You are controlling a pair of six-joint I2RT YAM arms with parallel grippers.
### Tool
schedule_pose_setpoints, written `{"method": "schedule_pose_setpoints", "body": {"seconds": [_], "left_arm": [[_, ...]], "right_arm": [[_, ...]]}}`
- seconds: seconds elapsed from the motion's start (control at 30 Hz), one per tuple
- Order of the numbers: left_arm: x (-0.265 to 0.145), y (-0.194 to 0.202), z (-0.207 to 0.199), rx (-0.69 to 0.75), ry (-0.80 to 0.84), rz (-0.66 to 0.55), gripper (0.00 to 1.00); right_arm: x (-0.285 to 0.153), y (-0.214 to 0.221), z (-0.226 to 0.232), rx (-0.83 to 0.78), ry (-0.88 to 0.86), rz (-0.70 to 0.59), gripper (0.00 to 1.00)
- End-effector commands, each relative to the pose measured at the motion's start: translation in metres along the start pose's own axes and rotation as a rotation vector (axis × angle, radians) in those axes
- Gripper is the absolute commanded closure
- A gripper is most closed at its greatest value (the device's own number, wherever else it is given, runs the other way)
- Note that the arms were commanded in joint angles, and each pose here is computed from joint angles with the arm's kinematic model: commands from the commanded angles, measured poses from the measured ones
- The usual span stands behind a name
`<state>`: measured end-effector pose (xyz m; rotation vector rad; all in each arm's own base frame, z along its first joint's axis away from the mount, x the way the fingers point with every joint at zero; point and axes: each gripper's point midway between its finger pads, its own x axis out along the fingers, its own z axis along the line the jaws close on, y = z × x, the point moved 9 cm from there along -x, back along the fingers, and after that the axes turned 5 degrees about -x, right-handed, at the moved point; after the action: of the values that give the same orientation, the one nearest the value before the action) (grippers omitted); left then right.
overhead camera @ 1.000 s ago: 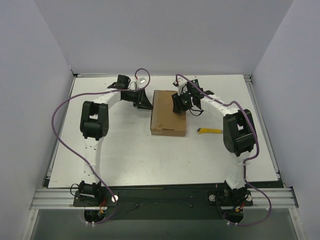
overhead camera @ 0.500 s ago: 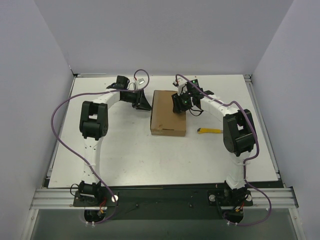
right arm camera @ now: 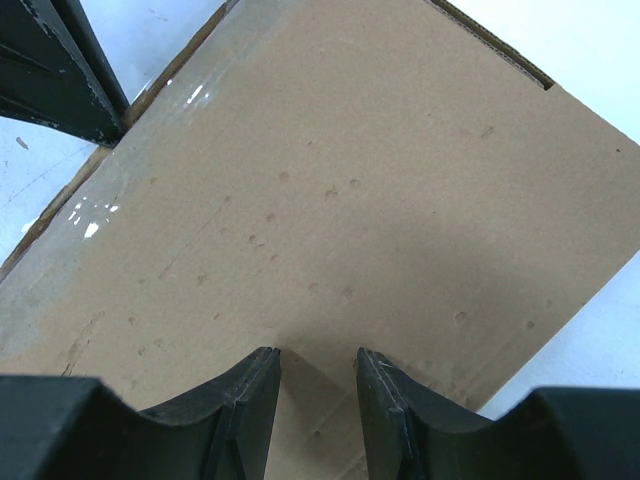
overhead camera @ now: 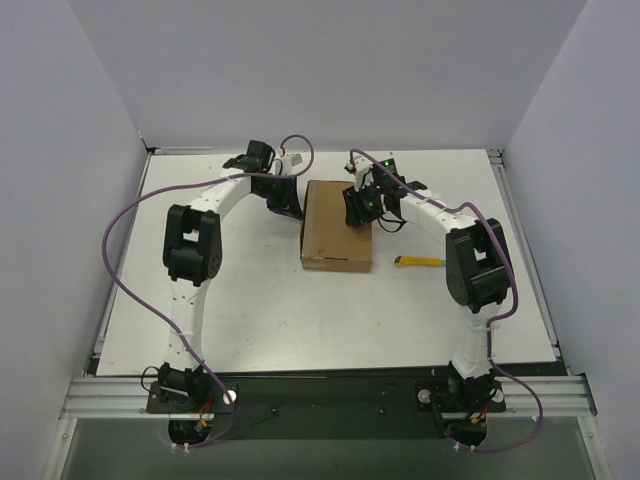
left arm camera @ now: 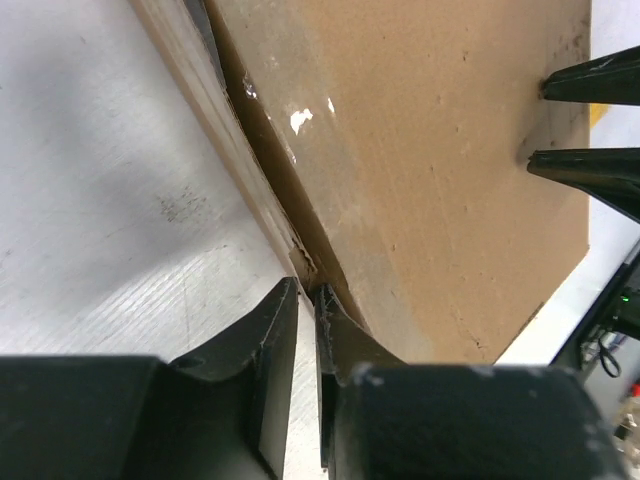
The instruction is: Unpack the express box
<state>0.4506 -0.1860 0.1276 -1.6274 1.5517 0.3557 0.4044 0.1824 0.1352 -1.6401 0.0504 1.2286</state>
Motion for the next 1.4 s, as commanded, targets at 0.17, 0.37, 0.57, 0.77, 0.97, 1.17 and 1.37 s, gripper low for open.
{"method": "schedule_pose_setpoints", "body": {"seconds": [0.17, 0.37, 0.57, 0.77, 0.97, 1.17, 1.37], "left_arm": [[-0.014, -0.011, 0.003, 0.086, 0.05, -0.042, 0.73], [-0.007, -0.008, -0.003, 0.093, 0.117, -0.02, 0.72], [-0.006, -0.01, -0.006, 0.098, 0.146, -0.024, 0.72], [-0.001, -0.007, -0.005, 0.099, 0.145, -0.012, 0.76], [0.005, 0.0, 0.002, 0.078, 0.123, 0.016, 0.97], [-0.011, 0.003, 0.02, 0.097, -0.045, 0.018, 1.0], [-0.028, 0.019, 0.05, 0.044, -0.2, 0.053, 1.0]], "right_arm": [[0.01, 0.021, 0.004, 0.006, -0.012, 0.094, 0.62], [0.009, 0.022, 0.004, 0.004, -0.009, 0.092, 0.62], [0.01, 0.022, 0.004, 0.006, -0.008, 0.094, 0.62], [0.01, 0.022, 0.004, 0.004, -0.008, 0.094, 0.62], [0.009, 0.022, 0.004, 0.005, -0.005, 0.092, 0.62], [0.009, 0.022, 0.004, 0.005, -0.004, 0.094, 0.62], [0.011, 0.023, 0.004, 0.007, -0.007, 0.096, 0.62]]}}
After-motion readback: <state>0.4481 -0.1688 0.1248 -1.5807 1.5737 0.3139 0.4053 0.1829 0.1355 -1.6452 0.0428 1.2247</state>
